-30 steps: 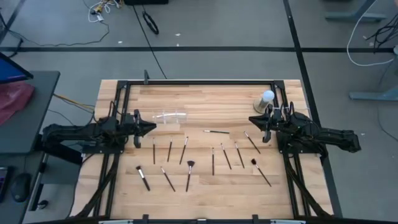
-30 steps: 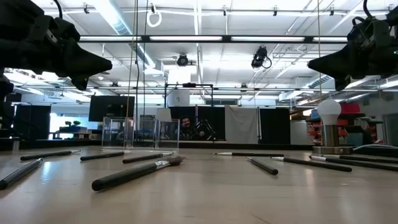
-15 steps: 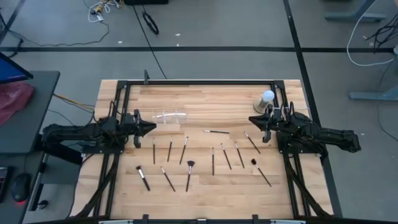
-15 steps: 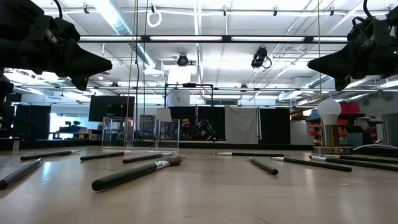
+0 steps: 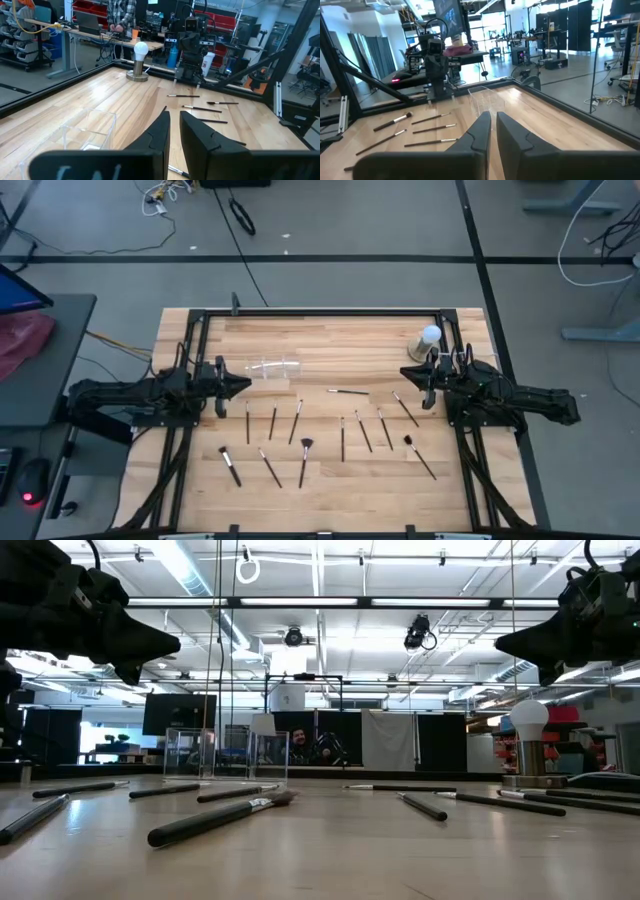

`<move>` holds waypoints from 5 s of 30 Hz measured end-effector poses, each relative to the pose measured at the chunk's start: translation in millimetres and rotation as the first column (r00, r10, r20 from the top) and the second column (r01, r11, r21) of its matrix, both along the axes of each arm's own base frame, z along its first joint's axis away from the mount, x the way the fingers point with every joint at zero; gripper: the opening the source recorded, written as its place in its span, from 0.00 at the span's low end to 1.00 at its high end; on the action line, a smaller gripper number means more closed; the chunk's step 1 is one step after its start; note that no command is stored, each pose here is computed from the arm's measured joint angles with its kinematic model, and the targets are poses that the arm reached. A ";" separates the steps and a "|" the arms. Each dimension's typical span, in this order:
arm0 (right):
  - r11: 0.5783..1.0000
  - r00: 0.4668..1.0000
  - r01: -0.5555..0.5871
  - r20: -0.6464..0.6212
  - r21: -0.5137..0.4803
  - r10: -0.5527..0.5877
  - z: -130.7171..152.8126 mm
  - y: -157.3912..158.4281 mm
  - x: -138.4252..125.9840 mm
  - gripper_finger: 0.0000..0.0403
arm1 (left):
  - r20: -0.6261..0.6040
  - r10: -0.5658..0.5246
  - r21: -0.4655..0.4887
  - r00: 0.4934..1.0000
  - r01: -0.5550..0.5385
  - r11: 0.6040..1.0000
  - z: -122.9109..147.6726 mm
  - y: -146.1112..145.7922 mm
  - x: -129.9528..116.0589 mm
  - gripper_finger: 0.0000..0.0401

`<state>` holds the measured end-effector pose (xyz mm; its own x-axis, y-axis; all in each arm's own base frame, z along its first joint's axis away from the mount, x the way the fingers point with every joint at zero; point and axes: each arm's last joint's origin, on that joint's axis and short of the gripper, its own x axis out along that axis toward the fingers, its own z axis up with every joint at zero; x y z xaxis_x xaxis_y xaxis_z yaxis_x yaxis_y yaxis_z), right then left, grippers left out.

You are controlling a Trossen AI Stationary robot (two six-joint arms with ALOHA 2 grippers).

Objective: Pick & Place Makeup Brushes

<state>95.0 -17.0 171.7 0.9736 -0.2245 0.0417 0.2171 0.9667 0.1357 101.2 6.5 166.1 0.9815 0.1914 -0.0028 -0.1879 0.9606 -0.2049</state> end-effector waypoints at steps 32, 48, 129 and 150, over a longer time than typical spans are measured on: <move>0.992 0.995 -0.065 0.084 0.106 0.056 5.9 4.1 39.0 0.08 | -0.001 0.007 0.011 1.000 -0.007 1.000 0.1 0.2 0.0 0.12; 0.999 0.928 -0.025 -0.372 0.023 0.032 -17.9 -2.9 121.2 0.28 | 0.000 0.023 0.007 1.000 -0.023 1.000 0.2 0.7 -0.1 0.12; 0.942 0.960 -0.246 0.072 -0.230 0.269 18.1 61.7 252.5 0.01 | 0.110 -0.200 0.178 0.974 0.179 0.968 14.5 -24.4 75.7 0.55; 0.934 0.958 -0.254 0.066 -0.253 0.278 18.4 64.7 252.3 0.01 | 0.160 -0.276 0.381 0.948 0.199 0.903 36.5 -54.1 151.6 0.45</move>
<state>347.3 47.8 190.1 0.9844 0.0706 0.1612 -0.0551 0.9936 -0.0990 252.8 -47.6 202.6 0.9689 -0.0973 0.2275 0.0640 0.9867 0.1493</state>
